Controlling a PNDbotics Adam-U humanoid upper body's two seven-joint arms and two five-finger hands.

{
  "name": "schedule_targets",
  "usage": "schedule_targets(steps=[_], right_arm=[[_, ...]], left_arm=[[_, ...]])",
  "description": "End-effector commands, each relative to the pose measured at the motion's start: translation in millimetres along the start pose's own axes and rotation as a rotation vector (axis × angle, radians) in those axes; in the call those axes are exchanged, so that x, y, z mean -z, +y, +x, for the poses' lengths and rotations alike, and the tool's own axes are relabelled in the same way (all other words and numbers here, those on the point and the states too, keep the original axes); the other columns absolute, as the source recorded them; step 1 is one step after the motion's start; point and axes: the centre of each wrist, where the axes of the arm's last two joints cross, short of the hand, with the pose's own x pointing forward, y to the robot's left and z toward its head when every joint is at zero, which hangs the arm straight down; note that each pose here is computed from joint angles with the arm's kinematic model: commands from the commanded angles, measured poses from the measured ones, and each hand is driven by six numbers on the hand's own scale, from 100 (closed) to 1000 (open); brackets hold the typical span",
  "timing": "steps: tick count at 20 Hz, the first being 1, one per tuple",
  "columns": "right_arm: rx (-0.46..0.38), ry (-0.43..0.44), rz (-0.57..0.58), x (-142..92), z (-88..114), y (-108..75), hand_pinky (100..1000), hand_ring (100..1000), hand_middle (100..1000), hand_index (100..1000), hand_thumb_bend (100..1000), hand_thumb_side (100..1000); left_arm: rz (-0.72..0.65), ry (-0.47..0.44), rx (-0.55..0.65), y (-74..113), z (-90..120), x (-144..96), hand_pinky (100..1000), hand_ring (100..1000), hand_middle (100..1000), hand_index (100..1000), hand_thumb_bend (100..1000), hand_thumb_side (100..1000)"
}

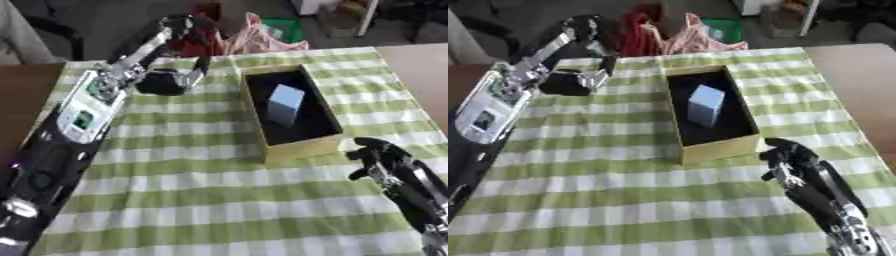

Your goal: Pick up objects on the table and place them in the box.

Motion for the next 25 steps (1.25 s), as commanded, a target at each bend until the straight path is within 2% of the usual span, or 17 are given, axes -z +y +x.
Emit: schedule_targets(steps=[1, 9, 16, 25], right_arm=[[-0.03, -0.016, -0.014, 0, 6, -8.6, 572, 797, 617, 834, 100, 532], [-0.035, -0.006, -0.037, -4, 4, -12.1, 573, 797, 616, 834, 100, 533], [-0.038, 0.001, -0.058, -7, 3, -14.9, 573, 797, 616, 834, 100, 533], [-0.04, 0.005, -0.075, -9, 2, -16.6, 572, 797, 618, 834, 100, 532]], left_arm=[[0.082, -0.015, -0.056, 25.0, 19, -18, 794, 713, 751, 879, 100, 326], [0.246, 0.106, -0.151, 22.9, 14, -74, 779, 692, 732, 875, 100, 337], [0.362, 0.238, -0.264, 4.4, 2, -114, 778, 680, 722, 877, 100, 402], [0.437, 0.36, -0.383, -18.0, -7, -142, 778, 671, 713, 880, 100, 464]])
